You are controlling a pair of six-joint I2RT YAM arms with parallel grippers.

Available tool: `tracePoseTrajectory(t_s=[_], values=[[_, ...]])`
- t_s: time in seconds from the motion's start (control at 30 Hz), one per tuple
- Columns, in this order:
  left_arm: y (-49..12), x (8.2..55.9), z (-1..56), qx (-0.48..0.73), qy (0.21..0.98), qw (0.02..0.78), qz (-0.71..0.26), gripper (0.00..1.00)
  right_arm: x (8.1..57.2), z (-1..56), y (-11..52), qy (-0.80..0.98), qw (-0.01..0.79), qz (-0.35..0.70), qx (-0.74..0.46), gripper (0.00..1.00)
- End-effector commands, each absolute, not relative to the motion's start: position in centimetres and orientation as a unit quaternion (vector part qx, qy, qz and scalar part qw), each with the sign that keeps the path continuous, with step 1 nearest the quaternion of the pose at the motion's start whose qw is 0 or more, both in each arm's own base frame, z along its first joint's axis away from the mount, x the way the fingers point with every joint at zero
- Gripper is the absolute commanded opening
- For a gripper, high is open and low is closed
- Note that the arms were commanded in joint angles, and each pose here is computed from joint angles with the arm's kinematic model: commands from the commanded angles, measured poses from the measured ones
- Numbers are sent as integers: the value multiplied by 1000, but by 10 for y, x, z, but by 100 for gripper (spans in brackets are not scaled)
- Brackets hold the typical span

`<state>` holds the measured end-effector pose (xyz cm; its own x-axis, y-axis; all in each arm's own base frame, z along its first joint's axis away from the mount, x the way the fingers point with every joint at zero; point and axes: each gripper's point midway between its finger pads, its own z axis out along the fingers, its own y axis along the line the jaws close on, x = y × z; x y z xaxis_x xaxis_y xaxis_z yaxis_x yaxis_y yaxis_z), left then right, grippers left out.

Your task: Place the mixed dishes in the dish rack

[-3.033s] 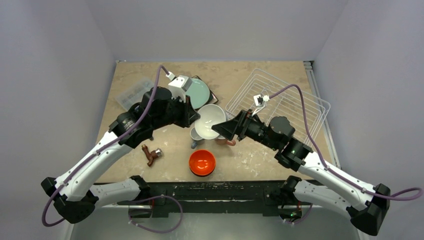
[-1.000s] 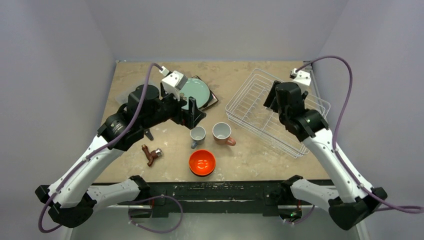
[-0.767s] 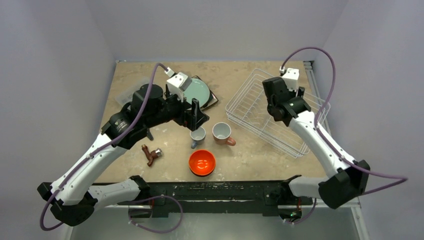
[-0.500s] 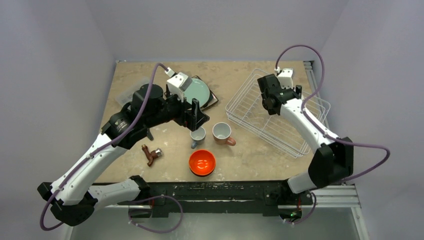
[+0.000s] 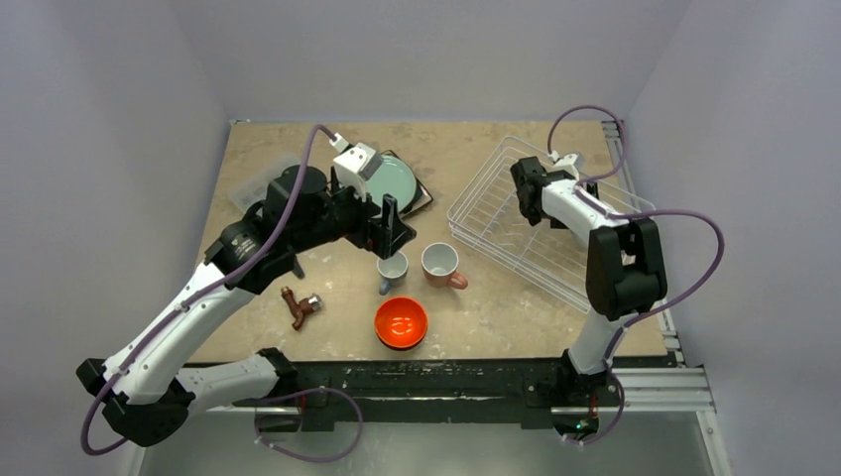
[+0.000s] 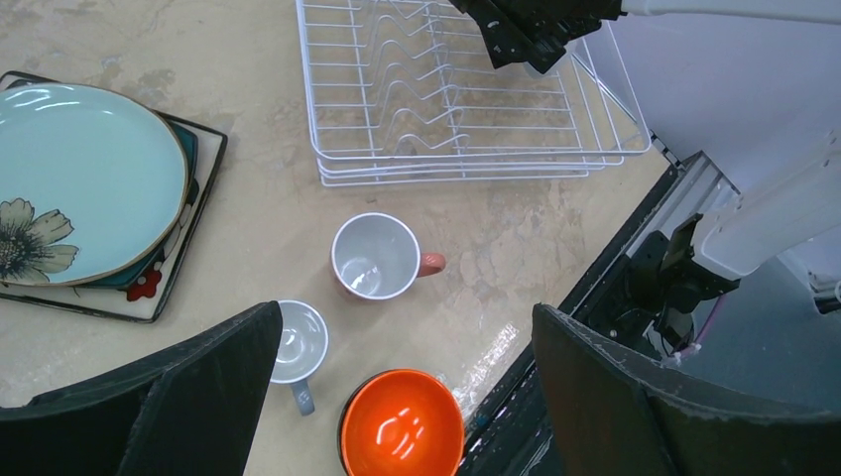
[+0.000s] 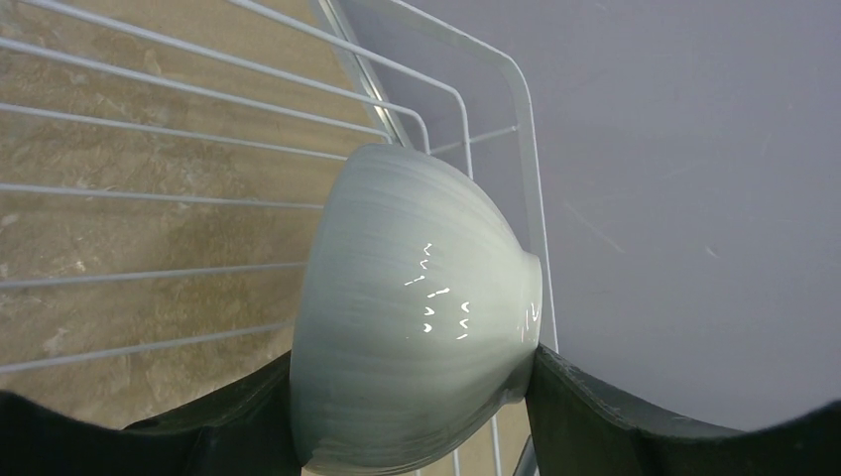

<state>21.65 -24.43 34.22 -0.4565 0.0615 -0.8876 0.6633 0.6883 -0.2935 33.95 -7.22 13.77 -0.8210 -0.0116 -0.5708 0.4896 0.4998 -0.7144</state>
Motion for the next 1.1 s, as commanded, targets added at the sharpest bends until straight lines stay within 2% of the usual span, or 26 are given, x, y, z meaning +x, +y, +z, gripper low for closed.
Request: tracePoseTrajectory(t_s=[0.0,0.8,0.9,1.07], values=[[-251,223,349,231,781,480,-326,96,345,159,-89,792,284,-516,158,0],[-271,246,299,235,823,424,-298,93,345,112,-106,797,206,-553,124,0],[-272,249,295,236,826,421,-290,93,346,112,-106,800,205,-551,123,7],[-271,254,289,237,833,418,-276,93,348,108,-106,805,203,-544,121,25]])
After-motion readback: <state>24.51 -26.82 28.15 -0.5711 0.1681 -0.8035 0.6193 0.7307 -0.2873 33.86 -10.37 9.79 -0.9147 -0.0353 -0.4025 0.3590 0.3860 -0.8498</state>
